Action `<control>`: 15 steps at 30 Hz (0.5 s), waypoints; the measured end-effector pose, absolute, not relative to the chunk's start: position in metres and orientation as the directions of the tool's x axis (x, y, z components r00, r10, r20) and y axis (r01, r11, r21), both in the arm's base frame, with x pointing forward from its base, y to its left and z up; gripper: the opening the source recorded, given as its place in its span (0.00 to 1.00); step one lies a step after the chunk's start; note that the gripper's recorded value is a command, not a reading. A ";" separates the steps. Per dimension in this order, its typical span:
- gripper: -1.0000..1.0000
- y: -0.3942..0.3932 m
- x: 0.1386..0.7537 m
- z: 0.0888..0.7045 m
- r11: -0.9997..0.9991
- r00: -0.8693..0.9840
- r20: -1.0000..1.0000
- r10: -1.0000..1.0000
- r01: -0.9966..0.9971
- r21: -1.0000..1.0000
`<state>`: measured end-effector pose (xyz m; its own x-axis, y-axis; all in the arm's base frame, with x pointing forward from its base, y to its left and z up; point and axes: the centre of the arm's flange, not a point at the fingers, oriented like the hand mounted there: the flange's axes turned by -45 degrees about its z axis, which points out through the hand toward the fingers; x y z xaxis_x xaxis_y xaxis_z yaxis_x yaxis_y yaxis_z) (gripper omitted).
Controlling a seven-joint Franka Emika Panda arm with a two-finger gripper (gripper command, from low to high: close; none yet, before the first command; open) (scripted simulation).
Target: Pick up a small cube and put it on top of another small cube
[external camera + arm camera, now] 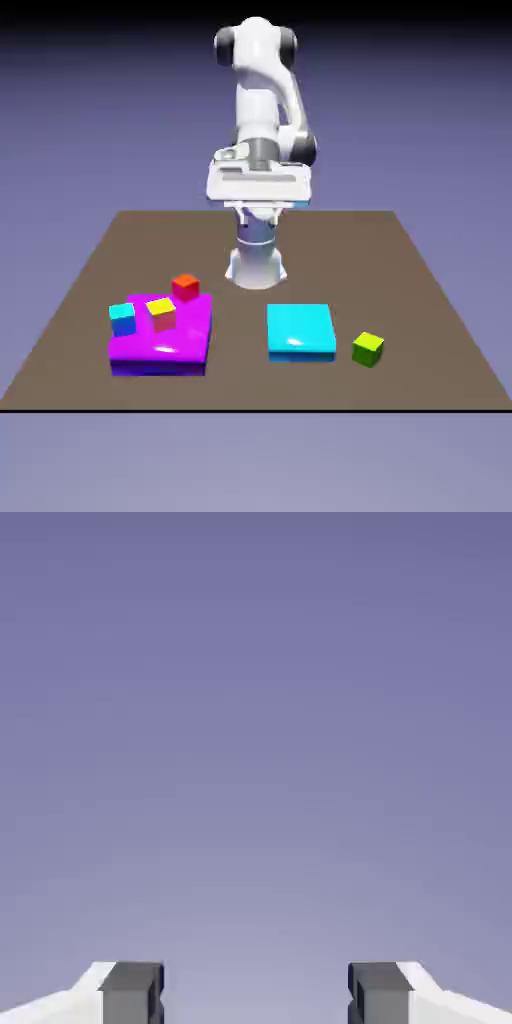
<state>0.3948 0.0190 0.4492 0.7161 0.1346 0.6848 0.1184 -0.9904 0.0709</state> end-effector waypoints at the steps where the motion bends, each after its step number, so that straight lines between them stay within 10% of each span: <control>1: 0.50 0.031 0.399 0.441 -0.978 0.725 0.658 0.203 0.182 0.102; 15: 0.50 0.195 0.397 0.317 -0.304 0.287 0.101 0.953 0.891 0.337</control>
<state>0.3974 0.1952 0.3169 0.2867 0.9527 0.1013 0.8909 -0.3040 0.3374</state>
